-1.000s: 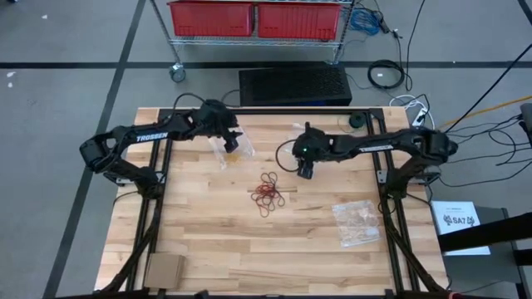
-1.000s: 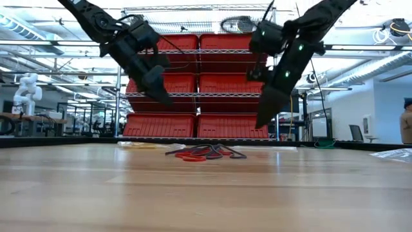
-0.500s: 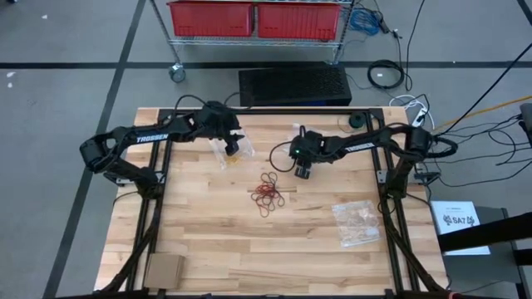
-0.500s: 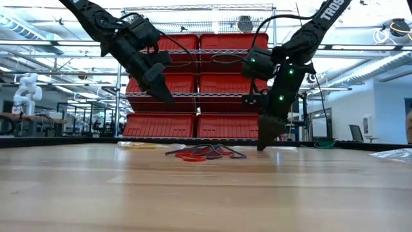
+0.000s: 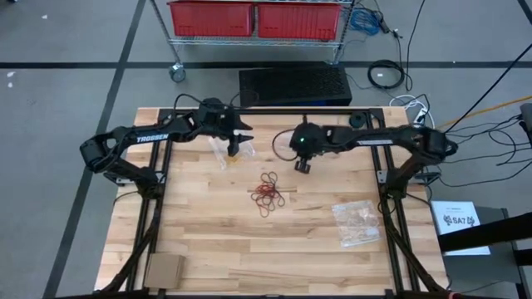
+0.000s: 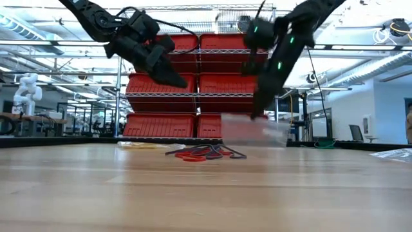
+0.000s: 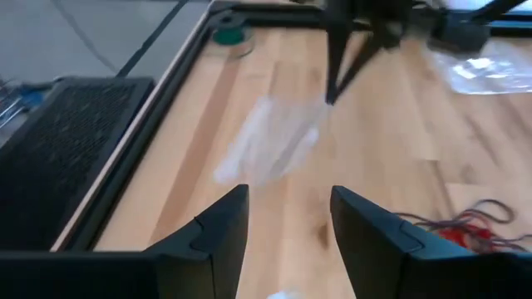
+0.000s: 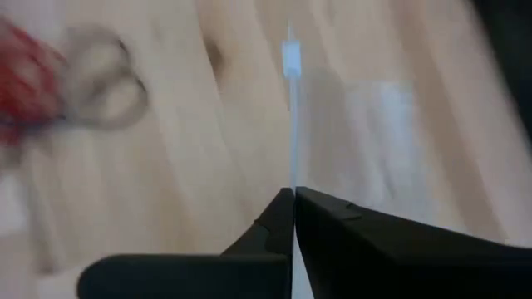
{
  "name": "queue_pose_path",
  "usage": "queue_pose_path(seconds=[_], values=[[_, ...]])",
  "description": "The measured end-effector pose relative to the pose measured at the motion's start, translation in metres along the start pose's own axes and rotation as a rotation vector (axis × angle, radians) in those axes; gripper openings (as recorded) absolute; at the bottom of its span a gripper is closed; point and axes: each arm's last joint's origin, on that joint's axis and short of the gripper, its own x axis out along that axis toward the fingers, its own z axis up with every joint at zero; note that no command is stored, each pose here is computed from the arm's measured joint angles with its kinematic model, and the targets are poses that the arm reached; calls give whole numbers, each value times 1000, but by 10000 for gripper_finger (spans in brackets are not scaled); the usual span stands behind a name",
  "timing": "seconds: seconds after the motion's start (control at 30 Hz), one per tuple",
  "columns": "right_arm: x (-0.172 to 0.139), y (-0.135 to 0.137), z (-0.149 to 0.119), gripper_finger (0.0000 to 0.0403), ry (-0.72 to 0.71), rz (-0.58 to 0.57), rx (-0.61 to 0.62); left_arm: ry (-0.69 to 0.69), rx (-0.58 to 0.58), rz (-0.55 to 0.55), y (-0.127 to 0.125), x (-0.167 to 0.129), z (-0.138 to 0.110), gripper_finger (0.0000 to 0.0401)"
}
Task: Sort rubber bands
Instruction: Open the top right transparent zip bag
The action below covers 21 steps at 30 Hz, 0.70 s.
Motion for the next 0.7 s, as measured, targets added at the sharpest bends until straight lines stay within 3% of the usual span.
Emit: queue_pose_path(seconds=[0.33,0.7], values=[[-86,2,12,0,-277,113,79,-169,105,-110,-29,10,23,176],[-99,23,13,0,-329,173,20,-287,30,-134,-38,12,40,176]])
